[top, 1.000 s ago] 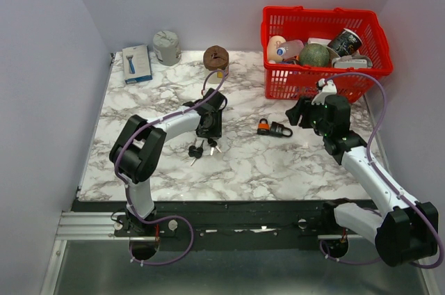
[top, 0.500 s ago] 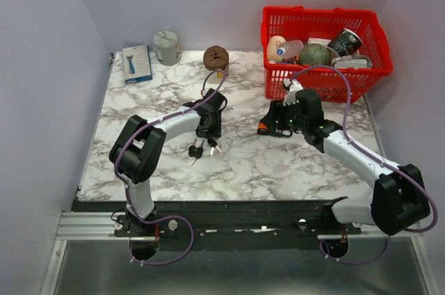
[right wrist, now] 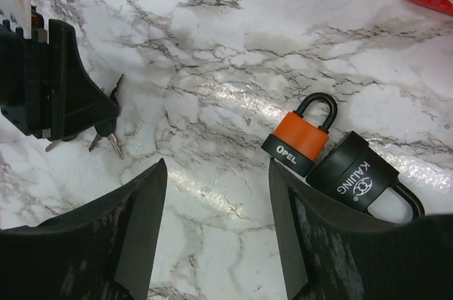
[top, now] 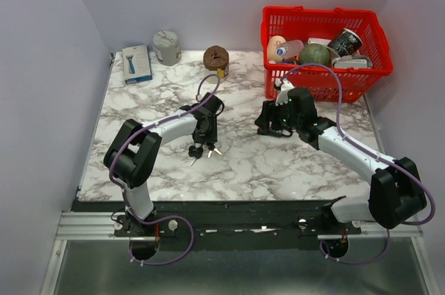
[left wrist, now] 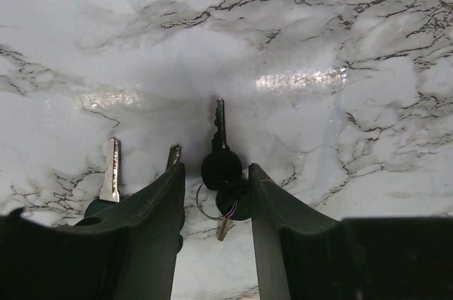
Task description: Unlock with the key
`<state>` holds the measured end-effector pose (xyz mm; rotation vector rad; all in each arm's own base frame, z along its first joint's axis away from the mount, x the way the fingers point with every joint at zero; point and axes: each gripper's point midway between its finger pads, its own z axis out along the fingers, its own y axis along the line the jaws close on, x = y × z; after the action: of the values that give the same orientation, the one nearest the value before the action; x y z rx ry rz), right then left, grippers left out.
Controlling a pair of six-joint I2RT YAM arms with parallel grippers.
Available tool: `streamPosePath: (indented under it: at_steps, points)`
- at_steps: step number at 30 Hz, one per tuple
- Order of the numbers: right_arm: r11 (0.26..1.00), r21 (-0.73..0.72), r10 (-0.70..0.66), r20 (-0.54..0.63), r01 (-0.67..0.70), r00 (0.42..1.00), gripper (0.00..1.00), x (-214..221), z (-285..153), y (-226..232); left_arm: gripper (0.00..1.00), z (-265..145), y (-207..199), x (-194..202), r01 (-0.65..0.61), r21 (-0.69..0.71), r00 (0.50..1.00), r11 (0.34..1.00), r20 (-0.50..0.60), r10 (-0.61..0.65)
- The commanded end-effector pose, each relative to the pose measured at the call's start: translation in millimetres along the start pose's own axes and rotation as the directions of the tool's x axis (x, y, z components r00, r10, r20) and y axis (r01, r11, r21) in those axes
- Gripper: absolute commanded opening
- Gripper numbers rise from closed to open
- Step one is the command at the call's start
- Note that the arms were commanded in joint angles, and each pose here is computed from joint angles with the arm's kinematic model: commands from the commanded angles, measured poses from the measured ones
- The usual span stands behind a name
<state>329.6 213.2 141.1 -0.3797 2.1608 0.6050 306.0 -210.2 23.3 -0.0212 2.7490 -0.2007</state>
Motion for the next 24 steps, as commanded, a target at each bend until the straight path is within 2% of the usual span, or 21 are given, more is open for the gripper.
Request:
streamPosePath:
  at_steps: [1,6,7,13,24]
  points:
    - [1.000,-0.013,-0.014,-0.018,0.014,1.000,0.68,-1,0,4,0.43,7,4,27,-0.001,-0.003,0.995,1.000,-0.098,0.001]
    - [1.000,-0.015,-0.011,-0.019,0.011,1.000,0.68,0,-1,5,0.29,10,3,34,-0.002,0.011,0.993,1.000,-0.120,0.003]
    - [1.000,-0.015,-0.011,-0.021,0.010,1.000,0.68,1,-1,6,0.21,9,3,34,-0.001,0.016,0.993,1.000,-0.120,0.003]
    - [1.000,-0.013,-0.008,-0.022,0.008,1.000,0.68,3,-2,6,0.02,3,-3,29,0.006,0.048,0.996,0.999,-0.092,-0.001]
    - [0.999,-0.031,-0.019,-0.029,0.018,0.999,0.68,3,0,12,0.00,-21,-18,4,0.040,0.123,0.999,0.992,0.016,-0.042]
